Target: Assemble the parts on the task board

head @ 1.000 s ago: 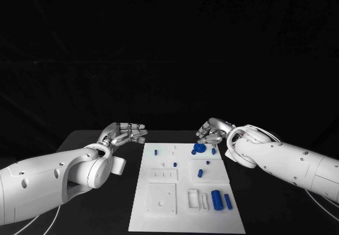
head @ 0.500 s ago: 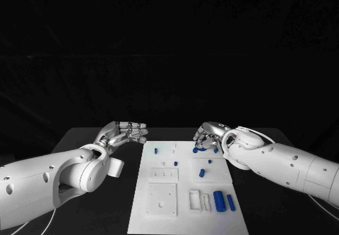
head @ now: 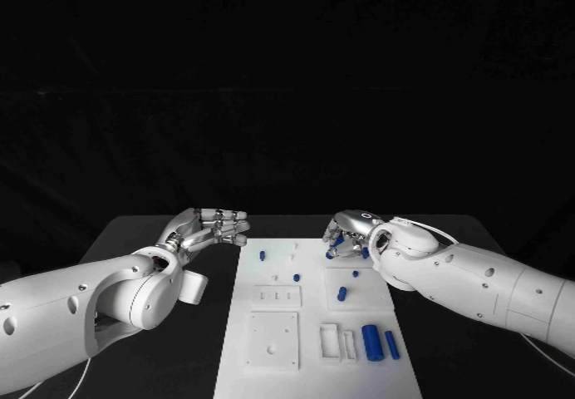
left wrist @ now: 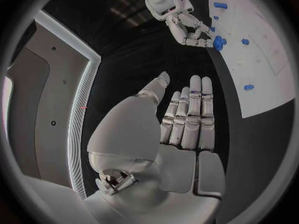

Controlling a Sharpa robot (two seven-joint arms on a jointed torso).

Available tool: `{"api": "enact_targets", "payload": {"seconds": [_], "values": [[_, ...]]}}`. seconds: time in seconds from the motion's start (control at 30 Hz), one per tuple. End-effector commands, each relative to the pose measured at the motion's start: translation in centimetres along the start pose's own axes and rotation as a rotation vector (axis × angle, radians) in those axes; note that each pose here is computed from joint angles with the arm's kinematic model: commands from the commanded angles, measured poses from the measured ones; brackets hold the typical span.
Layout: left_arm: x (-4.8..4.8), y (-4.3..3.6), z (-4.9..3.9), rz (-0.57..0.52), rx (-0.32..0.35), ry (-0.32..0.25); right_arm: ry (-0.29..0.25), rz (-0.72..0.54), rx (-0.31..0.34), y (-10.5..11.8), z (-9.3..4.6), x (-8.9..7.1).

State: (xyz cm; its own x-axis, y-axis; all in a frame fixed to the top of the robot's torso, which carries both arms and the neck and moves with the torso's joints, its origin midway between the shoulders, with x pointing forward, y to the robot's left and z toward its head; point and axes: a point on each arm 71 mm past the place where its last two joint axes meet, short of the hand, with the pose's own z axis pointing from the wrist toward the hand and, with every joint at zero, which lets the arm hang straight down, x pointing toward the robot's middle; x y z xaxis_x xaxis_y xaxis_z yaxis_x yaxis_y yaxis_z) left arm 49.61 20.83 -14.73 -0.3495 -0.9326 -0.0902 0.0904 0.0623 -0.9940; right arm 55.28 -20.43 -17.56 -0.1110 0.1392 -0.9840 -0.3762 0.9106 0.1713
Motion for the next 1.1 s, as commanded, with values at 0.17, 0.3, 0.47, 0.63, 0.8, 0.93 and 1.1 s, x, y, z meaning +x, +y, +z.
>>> {"api": "enact_targets", "payload": {"seconds": [0.17,0.3,0.47,0.63,0.8,0.93,1.1], "values": [[0.47,-0.21,0.16,-0.009,0.005,0.037,0.017,-0.096,0.004,0.07,0.19,0.18],[0.5,-0.19,0.19,-0.01,0.004,0.039,0.025,-0.116,0.009,0.08,0.23,0.27],[0.5,-0.16,0.26,-0.01,0.001,0.039,0.039,-0.133,0.014,0.01,0.22,0.43],[0.54,-0.14,0.33,-0.009,0.0,0.041,0.043,-0.145,0.022,-0.16,0.24,0.58],[0.6,-0.12,0.39,-0.01,-0.001,0.043,0.042,-0.151,0.026,-0.24,0.27,0.65],[0.58,-0.11,0.42,-0.009,-0.001,0.042,0.034,-0.152,0.03,-0.36,0.3,0.63],[0.55,-0.1,0.43,-0.009,-0.002,0.042,0.027,-0.153,0.032,-0.42,0.33,0.61]]}}
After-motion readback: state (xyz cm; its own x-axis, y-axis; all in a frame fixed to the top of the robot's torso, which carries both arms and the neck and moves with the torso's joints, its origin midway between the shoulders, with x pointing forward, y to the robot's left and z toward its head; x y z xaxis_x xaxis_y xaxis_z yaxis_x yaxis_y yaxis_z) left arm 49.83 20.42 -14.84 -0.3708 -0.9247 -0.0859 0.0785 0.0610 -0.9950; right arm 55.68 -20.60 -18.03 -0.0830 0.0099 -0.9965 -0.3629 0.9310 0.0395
